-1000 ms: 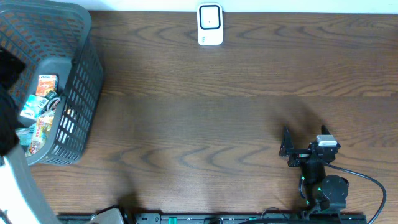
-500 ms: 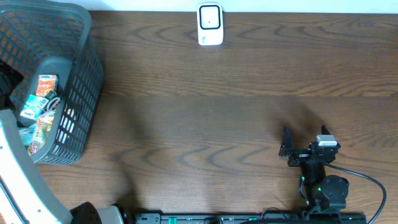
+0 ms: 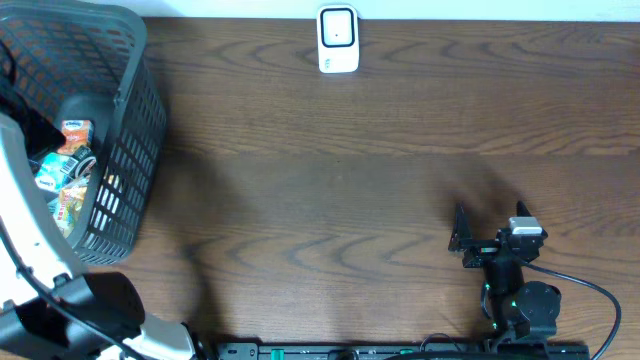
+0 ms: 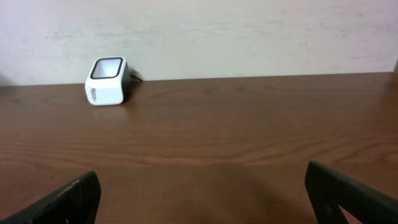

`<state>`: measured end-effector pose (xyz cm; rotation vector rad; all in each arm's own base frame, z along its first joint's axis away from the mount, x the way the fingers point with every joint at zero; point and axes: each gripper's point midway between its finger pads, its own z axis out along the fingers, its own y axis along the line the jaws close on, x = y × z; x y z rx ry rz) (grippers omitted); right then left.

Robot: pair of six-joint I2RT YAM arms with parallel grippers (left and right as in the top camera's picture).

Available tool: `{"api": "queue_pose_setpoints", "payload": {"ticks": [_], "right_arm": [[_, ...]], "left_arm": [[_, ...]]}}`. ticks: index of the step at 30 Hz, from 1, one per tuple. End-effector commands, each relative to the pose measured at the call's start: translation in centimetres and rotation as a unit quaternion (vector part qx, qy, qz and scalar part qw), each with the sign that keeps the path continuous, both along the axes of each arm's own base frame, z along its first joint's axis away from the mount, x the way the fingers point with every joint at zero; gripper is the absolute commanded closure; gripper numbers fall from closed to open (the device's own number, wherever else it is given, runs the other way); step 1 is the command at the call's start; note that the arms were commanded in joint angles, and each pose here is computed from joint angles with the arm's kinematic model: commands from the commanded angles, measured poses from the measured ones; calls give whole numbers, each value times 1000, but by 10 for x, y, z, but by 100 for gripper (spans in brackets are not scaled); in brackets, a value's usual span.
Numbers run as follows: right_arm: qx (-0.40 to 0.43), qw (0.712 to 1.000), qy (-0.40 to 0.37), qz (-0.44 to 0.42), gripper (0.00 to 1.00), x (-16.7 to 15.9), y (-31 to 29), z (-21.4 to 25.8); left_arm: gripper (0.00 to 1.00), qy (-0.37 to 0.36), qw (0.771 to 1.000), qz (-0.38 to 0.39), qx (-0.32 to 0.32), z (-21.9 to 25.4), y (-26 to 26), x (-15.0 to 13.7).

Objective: Scan the item barcode
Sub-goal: 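Reach the left gripper down into the basket onto a snack bag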

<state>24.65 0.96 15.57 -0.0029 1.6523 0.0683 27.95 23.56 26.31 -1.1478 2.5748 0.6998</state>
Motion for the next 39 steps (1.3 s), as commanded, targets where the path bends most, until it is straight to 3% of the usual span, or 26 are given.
{"api": "queue_pose_setpoints", "payload": {"ticks": [1, 12, 17, 24, 31, 39], "right_arm": [[5, 1000, 3, -8, 1, 0, -3, -2], [5, 1000, 3, -8, 1, 0, -3, -2], [5, 1000, 3, -8, 1, 0, -3, -2], [5, 1000, 3, -8, 1, 0, -3, -2], [5, 1000, 3, -8, 1, 0, -3, -2], [5, 1000, 3, -8, 1, 0, -3, -2]], "left_arm": [[2, 33, 999, -28, -5, -9, 3, 0], [2, 37, 999, 28, 3, -8, 36, -29], [2, -4, 998, 41, -55, -20, 39, -31], [0, -80, 980, -88, -159, -34, 16, 6], [2, -38, 975, -124, -182, -69, 3, 5], [3, 32, 974, -127, -185, -120, 2, -16]]}}
